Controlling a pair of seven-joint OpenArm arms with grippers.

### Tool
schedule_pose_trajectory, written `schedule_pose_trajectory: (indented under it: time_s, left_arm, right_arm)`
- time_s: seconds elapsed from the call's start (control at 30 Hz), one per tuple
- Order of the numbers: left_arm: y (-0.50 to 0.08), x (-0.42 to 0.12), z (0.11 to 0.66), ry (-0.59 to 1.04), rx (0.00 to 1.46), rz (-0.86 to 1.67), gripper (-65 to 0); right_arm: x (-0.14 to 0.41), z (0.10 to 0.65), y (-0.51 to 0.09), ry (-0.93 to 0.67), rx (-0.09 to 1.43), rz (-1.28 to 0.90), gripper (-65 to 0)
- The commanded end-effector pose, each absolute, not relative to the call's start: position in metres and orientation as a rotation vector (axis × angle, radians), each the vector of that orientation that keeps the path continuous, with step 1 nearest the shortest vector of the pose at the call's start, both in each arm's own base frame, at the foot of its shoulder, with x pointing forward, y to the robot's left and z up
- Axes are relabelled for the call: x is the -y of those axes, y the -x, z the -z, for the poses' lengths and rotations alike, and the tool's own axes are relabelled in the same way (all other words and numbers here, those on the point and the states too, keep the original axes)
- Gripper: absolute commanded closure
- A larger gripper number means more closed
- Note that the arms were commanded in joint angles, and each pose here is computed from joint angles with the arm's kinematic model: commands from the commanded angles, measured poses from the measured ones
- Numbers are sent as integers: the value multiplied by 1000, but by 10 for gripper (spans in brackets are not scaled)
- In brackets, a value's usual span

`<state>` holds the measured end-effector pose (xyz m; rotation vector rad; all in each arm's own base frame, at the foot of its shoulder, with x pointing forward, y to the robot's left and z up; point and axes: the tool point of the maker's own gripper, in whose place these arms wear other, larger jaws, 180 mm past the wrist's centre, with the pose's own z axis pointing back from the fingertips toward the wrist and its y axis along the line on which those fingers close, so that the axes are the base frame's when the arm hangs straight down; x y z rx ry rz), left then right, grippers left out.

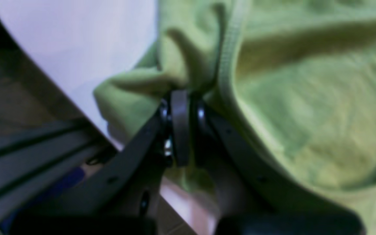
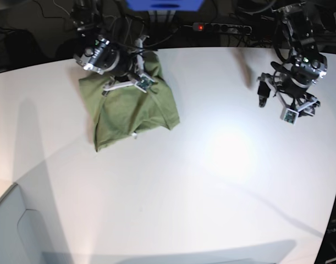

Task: Fold the T-shirt properly
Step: 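Pat the folded bundle flat with the right gripper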

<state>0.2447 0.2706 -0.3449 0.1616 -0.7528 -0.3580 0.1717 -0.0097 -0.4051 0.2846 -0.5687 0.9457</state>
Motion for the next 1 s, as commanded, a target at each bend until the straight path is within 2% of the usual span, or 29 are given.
schedule_pose_trajectory:
  time_s: [0.0, 0.13, 0.33, 0.57, 0.8, 0.97]
  left_arm:
    - [-248, -270, 335, -168, 791, 367, -568]
    - [-248, -271, 335, -169, 789, 368, -568]
    - [-248, -271, 335, -169, 789, 368, -568]
    - [-248, -271, 335, -168, 790, 369, -568]
    - [-249, -271, 335, -170, 790, 368, -568]
    - [-248, -271, 336, -168, 786, 367, -568]
  right_arm:
    - [2, 399, -173, -310, 597, -968, -1]
    - [-6, 388, -173, -314, 627, -995, -1]
    - [6, 352, -183, -237, 731, -1032, -1]
    - [-3, 362, -179, -277, 707, -1022, -1]
    - [-30, 394, -164, -378, 619, -1070, -1]
    - [-12, 363, -185, -309, 731, -1030, -1]
